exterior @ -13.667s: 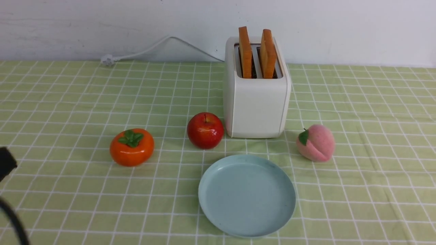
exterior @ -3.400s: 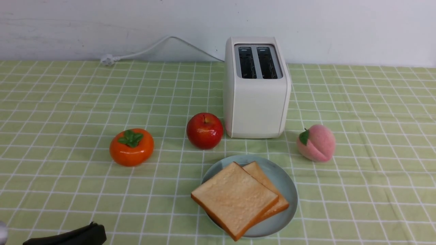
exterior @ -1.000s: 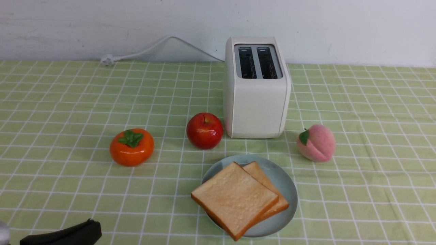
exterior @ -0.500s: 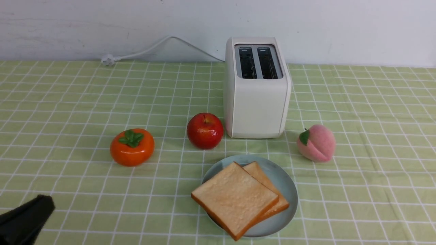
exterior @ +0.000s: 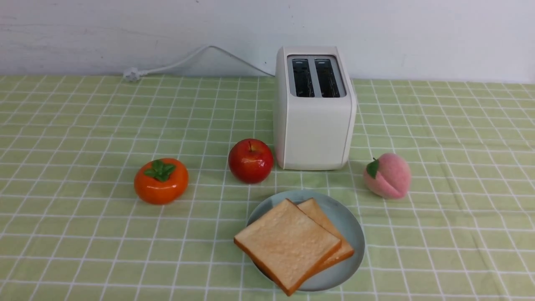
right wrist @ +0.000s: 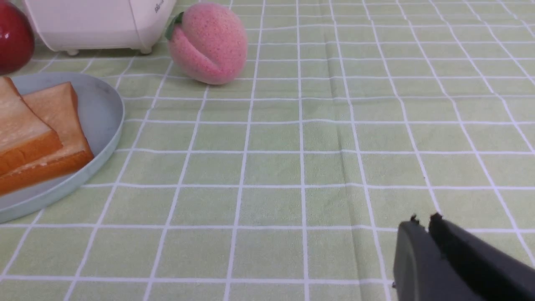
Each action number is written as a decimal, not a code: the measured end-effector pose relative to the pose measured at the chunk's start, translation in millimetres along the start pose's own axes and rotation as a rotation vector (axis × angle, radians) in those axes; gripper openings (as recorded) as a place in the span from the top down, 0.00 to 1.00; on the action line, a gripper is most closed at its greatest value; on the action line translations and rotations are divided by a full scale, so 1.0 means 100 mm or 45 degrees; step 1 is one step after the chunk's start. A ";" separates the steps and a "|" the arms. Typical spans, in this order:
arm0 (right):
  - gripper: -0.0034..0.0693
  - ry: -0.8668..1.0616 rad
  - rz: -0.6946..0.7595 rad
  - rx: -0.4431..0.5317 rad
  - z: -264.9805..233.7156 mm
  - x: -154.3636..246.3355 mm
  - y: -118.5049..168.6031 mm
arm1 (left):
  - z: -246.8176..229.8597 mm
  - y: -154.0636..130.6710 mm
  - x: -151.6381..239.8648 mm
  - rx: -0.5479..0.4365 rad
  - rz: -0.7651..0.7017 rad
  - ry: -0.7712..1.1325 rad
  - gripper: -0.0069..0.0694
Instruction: Take toasted bread from bread machine on green coffee tablecloth place on plate.
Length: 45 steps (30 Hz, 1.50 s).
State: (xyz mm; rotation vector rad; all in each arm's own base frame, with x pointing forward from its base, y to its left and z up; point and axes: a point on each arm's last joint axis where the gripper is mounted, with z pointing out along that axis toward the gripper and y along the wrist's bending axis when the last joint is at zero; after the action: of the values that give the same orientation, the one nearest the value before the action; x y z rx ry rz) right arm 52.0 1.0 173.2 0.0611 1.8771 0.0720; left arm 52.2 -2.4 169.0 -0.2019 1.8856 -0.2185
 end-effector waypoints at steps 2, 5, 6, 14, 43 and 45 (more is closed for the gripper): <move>0.88 0.000 0.000 0.000 0.00 0.00 0.00 | 0.00 -0.01 0.00 0.019 0.007 0.004 0.93; 0.88 0.000 0.000 0.000 0.00 0.00 0.00 | 0.00 -0.01 0.00 0.033 0.009 0.008 0.93; 0.88 0.000 0.000 0.000 0.00 0.00 0.00 | 0.00 -0.01 0.00 0.035 0.009 0.009 0.93; 0.86 0.000 0.000 0.000 0.00 0.00 0.00 | 0.00 -0.02 0.00 0.038 0.009 0.010 0.93; 0.84 0.000 0.000 0.000 0.00 0.00 0.00 | 0.00 -0.02 0.00 0.038 0.010 0.009 0.92; 0.84 0.000 0.000 0.000 0.00 0.00 0.00 | 0.00 -0.02 0.00 0.038 0.010 0.009 0.92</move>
State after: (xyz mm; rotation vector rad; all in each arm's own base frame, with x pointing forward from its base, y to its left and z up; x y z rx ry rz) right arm 52.0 1.0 173.2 0.0611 1.8771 0.0720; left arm 52.1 -4.0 169.1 -0.1735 1.8890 -0.2416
